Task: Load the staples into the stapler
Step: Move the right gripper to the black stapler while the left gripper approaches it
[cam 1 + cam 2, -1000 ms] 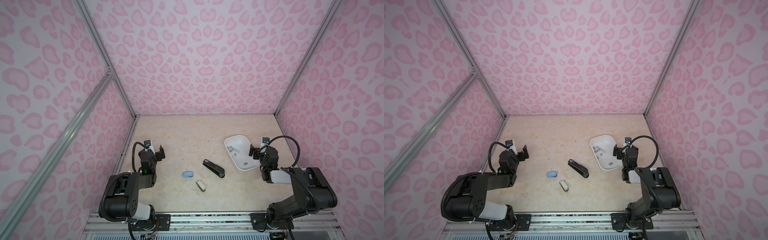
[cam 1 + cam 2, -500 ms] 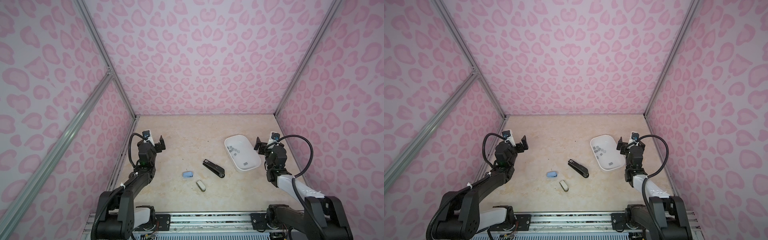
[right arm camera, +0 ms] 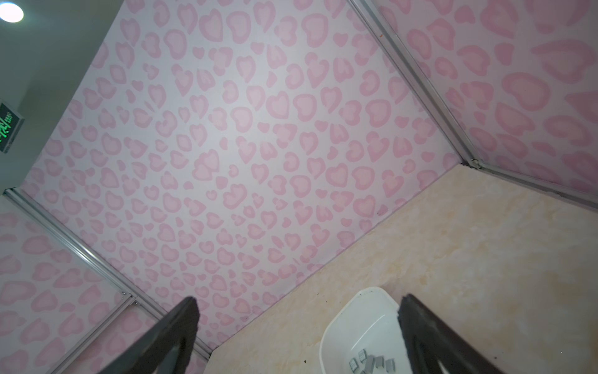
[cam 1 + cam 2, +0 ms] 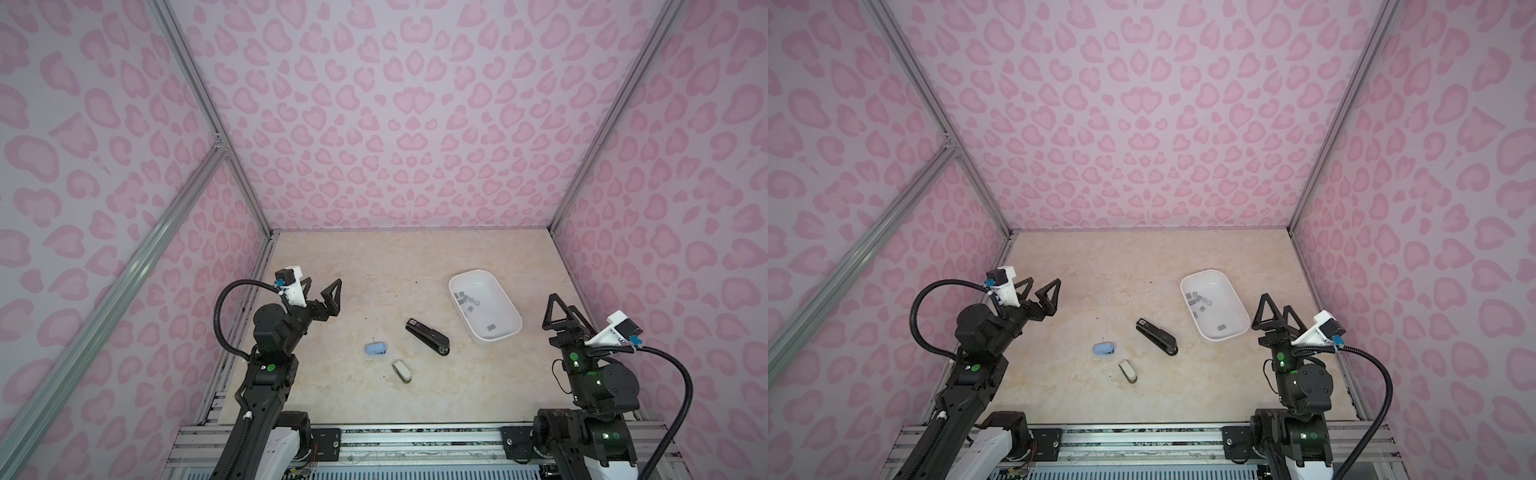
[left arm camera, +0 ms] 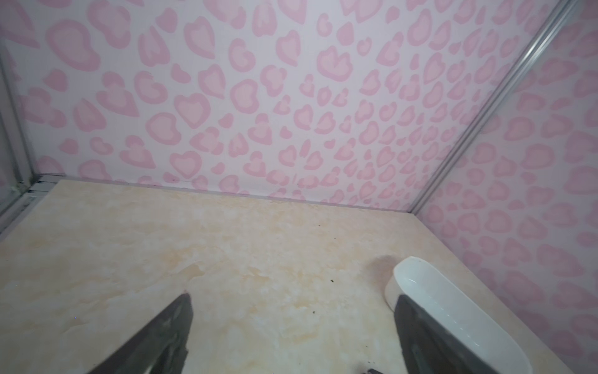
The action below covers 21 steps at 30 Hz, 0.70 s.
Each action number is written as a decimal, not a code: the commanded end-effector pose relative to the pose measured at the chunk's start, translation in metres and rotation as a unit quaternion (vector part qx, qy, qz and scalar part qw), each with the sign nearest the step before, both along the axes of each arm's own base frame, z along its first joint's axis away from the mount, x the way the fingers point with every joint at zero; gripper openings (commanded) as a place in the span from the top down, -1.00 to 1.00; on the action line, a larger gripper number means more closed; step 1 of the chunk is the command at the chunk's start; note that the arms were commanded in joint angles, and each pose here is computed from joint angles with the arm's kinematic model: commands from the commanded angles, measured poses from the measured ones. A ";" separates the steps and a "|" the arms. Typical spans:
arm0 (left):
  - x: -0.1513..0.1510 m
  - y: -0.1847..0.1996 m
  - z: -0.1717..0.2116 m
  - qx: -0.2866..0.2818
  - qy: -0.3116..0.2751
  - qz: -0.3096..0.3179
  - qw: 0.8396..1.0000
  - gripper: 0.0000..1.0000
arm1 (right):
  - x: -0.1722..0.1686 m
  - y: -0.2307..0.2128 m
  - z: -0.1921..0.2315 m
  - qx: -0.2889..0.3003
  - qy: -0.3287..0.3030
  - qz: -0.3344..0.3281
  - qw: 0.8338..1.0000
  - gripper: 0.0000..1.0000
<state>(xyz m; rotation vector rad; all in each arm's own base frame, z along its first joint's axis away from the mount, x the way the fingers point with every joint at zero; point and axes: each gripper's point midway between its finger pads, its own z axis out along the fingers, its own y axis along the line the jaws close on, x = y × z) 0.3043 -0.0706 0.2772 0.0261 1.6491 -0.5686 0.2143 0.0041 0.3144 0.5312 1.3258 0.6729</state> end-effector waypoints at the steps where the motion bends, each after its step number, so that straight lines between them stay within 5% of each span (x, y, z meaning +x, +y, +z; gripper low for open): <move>1: -0.010 -0.010 -0.010 -0.025 0.009 -0.031 0.999 -0.96 | 0.004 0.046 -0.010 -0.015 0.053 0.134 0.989 -0.94; 4: -0.003 -0.001 -0.023 -0.032 0.021 -0.002 0.999 -0.96 | 0.016 0.090 -0.035 -0.030 0.111 0.249 0.962 -0.93; 6: 0.000 0.001 -0.030 -0.033 0.053 0.006 0.998 -0.96 | 0.012 0.106 -0.059 -0.075 0.144 0.256 0.953 -0.93; 10: -0.006 0.001 -0.022 -0.079 0.024 0.005 0.997 -0.96 | 0.002 0.135 -0.093 -0.176 0.170 0.240 0.939 -0.93; 14: -0.001 0.018 -0.026 -0.090 0.044 0.058 0.993 -0.95 | -0.005 0.184 -0.128 -0.288 0.219 0.262 0.895 -0.93; 18: 0.003 0.002 -0.031 -0.081 0.048 0.012 0.995 -0.95 | -0.004 0.196 -0.161 -0.368 0.260 0.217 0.866 -0.93; 21: 0.003 -0.016 -0.028 -0.068 0.047 -0.047 0.996 -0.99 | -0.005 0.210 -0.185 -0.377 0.289 0.235 0.848 -0.75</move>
